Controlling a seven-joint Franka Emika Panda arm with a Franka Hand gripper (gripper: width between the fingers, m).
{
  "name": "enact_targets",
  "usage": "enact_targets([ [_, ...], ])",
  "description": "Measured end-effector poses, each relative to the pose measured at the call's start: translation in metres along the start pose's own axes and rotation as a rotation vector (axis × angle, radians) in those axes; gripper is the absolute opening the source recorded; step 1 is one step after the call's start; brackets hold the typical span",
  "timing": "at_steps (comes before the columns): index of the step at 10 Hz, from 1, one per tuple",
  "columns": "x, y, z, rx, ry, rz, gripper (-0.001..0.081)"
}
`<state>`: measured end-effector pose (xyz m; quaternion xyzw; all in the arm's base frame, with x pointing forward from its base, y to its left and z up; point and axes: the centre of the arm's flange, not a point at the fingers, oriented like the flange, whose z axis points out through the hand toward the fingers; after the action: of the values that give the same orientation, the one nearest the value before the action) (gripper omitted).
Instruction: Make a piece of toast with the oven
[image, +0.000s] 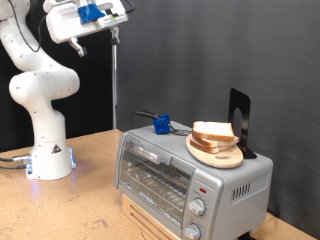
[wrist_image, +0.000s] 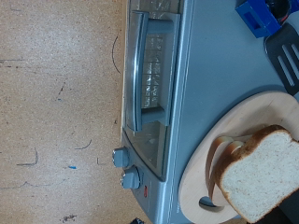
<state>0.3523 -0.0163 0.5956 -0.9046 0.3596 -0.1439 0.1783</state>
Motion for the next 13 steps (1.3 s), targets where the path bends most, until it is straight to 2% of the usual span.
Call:
enact_targets([
  [1, -0.001, 0.002, 0.001, -0.011, -0.016, 0.028, 0.0682],
  [2, -0.003, 0.005, 0.003, -0.028, -0.048, 0.013, 0.0682],
  [3, -0.002, 0.007, 0.005, -0.005, -0.075, 0.016, 0.0682],
  [5, 0.011, 0.009, 0.013, 0.093, -0.093, 0.101, 0.0682],
  [7, 0.024, 0.013, 0.036, 0.103, -0.141, 0.125, 0.0682],
  [9, 0.036, 0.021, 0.066, 0.021, -0.304, 0.072, 0.0682],
  [11, 0.047, 0.021, 0.094, -0.010, -0.357, 0.013, 0.0682],
  [13, 0.051, 0.019, 0.108, -0.009, -0.367, -0.004, 0.0682],
])
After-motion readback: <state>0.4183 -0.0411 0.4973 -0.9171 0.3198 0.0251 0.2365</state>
